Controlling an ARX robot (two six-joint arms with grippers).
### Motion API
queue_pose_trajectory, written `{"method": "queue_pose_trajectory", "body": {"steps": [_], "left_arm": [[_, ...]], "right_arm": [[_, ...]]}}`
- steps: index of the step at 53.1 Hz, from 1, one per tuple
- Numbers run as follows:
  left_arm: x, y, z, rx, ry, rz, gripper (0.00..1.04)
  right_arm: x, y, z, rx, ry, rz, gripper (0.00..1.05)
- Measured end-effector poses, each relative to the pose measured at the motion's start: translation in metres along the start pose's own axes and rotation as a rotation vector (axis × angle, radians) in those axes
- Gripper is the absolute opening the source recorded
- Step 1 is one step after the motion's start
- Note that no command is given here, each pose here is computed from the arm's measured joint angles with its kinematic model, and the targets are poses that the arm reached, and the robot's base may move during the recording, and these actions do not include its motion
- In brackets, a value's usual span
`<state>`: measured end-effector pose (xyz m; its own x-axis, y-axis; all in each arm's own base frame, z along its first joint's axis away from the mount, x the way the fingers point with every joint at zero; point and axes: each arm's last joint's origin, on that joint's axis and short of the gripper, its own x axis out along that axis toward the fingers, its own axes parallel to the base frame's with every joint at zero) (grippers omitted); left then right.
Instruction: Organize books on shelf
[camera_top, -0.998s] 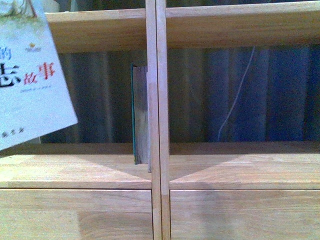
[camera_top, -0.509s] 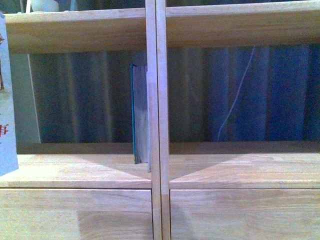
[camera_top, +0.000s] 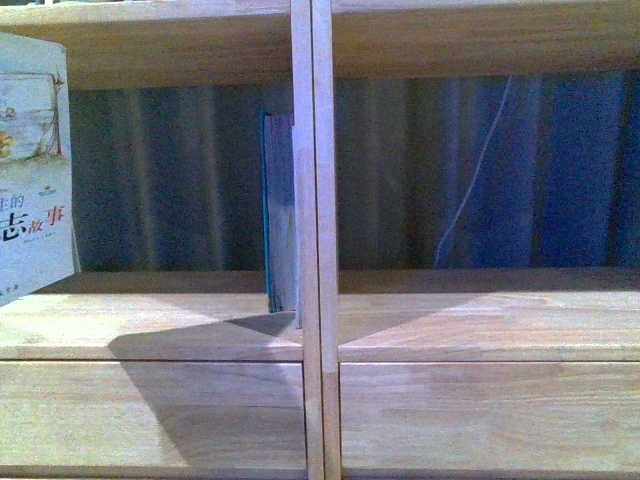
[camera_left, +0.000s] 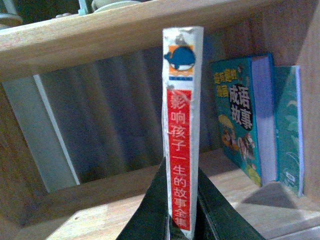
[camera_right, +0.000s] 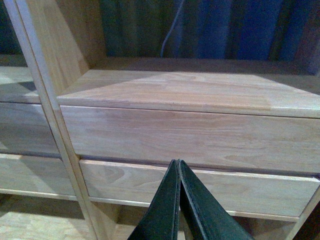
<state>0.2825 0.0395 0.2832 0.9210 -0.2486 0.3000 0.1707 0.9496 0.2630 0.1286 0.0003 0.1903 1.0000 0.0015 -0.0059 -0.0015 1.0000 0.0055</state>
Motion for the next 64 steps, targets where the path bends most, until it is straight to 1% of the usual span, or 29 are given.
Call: {"method": "queue_pose_trajectory", "body": {"steps": [13, 28, 33, 40, 54, 57, 64], "left_arm": [[0.039, -0.008, -0.01, -0.044, 0.016, 0.022, 0.07], [0.081, -0.032, -0.028, -0.095, 0.039, 0.029, 0.07], [0.097, -0.042, -0.036, -0.093, 0.05, 0.026, 0.07], [0.119, -0.054, -0.045, -0.083, 0.06, 0.026, 0.07], [0.157, -0.077, -0.055, -0.065, 0.052, 0.022, 0.07], [0.164, -0.082, -0.059, -0.061, 0.057, 0.021, 0.07], [0.177, -0.094, -0.073, -0.054, 0.078, 0.021, 0.07]], "right_arm": [[-0.007, 0.0, -0.008, 0.0, -0.005, 0.0, 0.03], [-0.014, 0.0, -0.015, 0.0, -0.002, 0.001, 0.03], [-0.015, 0.0, -0.02, 0.0, -0.014, 0.001, 0.03], [-0.017, 0.0, -0.019, 0.0, -0.022, 0.001, 0.03], [-0.023, 0.0, -0.021, 0.0, -0.01, 0.001, 0.03], [-0.027, 0.0, -0.024, 0.0, 0.014, 0.001, 0.03], [-0.031, 0.0, -0.023, -0.001, -0.016, 0.001, 0.03]]}}
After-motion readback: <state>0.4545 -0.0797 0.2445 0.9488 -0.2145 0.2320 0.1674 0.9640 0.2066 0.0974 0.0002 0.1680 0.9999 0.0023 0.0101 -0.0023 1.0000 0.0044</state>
